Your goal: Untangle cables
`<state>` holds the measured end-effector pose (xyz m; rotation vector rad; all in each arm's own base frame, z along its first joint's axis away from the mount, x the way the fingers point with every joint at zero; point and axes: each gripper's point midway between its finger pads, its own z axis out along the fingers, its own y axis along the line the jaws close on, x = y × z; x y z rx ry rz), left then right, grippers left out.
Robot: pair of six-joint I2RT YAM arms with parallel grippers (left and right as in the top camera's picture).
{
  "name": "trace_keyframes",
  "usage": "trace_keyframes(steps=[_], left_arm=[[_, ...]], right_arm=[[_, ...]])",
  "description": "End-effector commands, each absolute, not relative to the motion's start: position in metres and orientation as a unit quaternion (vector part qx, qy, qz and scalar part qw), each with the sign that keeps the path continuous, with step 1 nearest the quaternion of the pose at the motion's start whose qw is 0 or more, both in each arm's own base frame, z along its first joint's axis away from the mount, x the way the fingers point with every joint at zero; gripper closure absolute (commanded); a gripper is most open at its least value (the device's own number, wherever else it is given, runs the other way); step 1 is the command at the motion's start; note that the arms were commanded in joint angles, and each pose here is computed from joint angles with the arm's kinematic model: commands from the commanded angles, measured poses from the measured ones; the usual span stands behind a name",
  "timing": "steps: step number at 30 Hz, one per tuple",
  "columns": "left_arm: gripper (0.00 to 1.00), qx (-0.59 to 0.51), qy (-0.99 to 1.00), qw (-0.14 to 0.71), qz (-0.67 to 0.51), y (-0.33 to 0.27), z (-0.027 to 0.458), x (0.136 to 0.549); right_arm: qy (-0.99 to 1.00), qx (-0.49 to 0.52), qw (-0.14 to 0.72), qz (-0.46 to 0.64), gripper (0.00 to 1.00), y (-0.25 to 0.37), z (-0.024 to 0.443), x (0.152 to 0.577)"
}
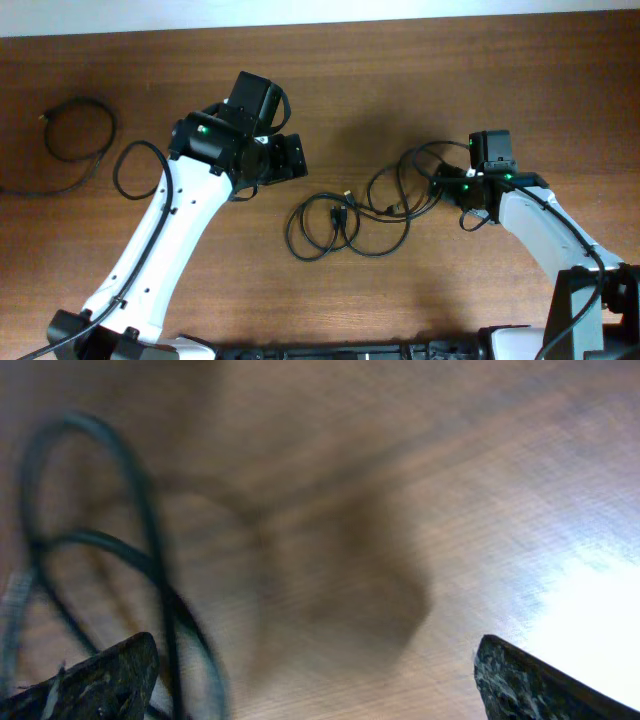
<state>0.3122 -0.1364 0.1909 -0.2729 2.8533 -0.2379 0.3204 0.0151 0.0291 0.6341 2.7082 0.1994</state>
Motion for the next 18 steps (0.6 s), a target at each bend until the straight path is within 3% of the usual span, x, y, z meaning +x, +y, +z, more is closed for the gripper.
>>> trace_keyframes(steps=[1, 9, 10, 12, 15, 18], left_arm=[[0.01, -0.104, 0.981, 0.143, -0.082, -0.134, 0.195, 0.312], [0.01, -0.074, 0.978, 0.173, -0.09, -0.14, 0.2, 0.325], [0.01, -0.074, 0.977, 0.179, -0.093, -0.141, 0.202, 0.328], [0.01, -0.073, 0.973, 0.195, -0.103, -0.145, 0.206, 0.335], [0.01, -0.068, 0.968, 0.212, -0.113, -0.152, 0.21, 0.342], [0.01, -0.063, 0.968, 0.215, -0.115, -0.157, 0.211, 0.342]], right_arm=[[0.954, 0.178, 0.186, 0.154, 0.01, 0.046, 0.041, 0.333], [0.911, 0.147, 0.295, 0.246, 0.0, 0.069, 0.143, 0.364], [0.912, 0.15, 0.291, 0.248, 0.08, 0.069, 0.144, 0.362], [0.922, 0.164, 0.26, 0.235, 0.37, 0.067, 0.128, 0.351], [0.934, 0.252, 0.165, 0.19, 0.38, 0.053, 0.08, 0.323], [0.941, 0.264, 0.116, 0.176, 0.39, 0.053, 0.049, 0.313]])
